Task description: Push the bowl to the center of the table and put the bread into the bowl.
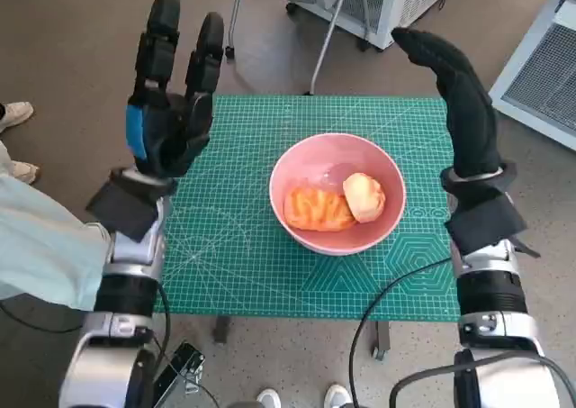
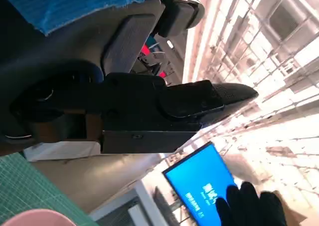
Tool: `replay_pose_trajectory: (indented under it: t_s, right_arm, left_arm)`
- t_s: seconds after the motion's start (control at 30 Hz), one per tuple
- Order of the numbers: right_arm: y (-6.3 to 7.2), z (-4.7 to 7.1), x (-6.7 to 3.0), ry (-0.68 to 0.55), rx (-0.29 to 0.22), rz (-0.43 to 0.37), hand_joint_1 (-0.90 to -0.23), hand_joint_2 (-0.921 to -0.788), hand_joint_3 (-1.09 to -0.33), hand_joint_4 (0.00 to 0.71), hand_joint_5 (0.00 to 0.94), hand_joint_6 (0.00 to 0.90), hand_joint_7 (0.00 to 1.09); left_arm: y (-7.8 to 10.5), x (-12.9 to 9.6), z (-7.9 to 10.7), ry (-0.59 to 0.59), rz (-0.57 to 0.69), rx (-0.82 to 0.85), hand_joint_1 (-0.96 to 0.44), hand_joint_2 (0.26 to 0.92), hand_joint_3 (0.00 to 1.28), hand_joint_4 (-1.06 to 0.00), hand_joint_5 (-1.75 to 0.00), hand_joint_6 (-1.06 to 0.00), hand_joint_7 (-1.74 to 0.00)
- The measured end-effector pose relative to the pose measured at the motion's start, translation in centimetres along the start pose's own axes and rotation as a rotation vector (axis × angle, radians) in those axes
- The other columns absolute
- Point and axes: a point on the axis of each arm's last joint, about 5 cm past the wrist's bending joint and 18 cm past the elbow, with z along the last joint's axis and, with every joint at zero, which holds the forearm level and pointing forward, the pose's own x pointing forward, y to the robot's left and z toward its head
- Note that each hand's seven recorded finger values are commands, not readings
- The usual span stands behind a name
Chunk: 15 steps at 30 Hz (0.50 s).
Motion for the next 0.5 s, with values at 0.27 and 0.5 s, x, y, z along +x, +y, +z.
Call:
replay_pose_trajectory:
  t_s: [0.27, 0.5]
  right_arm:
    - [0.12, -0.15, -0.05, 0.005, 0.046, 0.009, -0.674, -0.921, -0.726, 0.291, 0.007, -0.001, 0.63]
    - [0.30, -0.26, -0.13, 0.009, 0.075, 0.008, -0.688, -0.921, -0.728, 0.292, 0.007, -0.001, 0.64]
  left_arm:
    - [-0.36, -0.39, 0.02, -0.004, 0.021, -0.005, -0.32, 0.921, 0.32, 0.00, 0.00, 0.00, -0.17]
    - [-0.39, -0.62, -0.10, 0.004, 0.019, -0.006, -0.23, 0.921, 0.28, 0.00, 0.00, 0.00, -0.18]
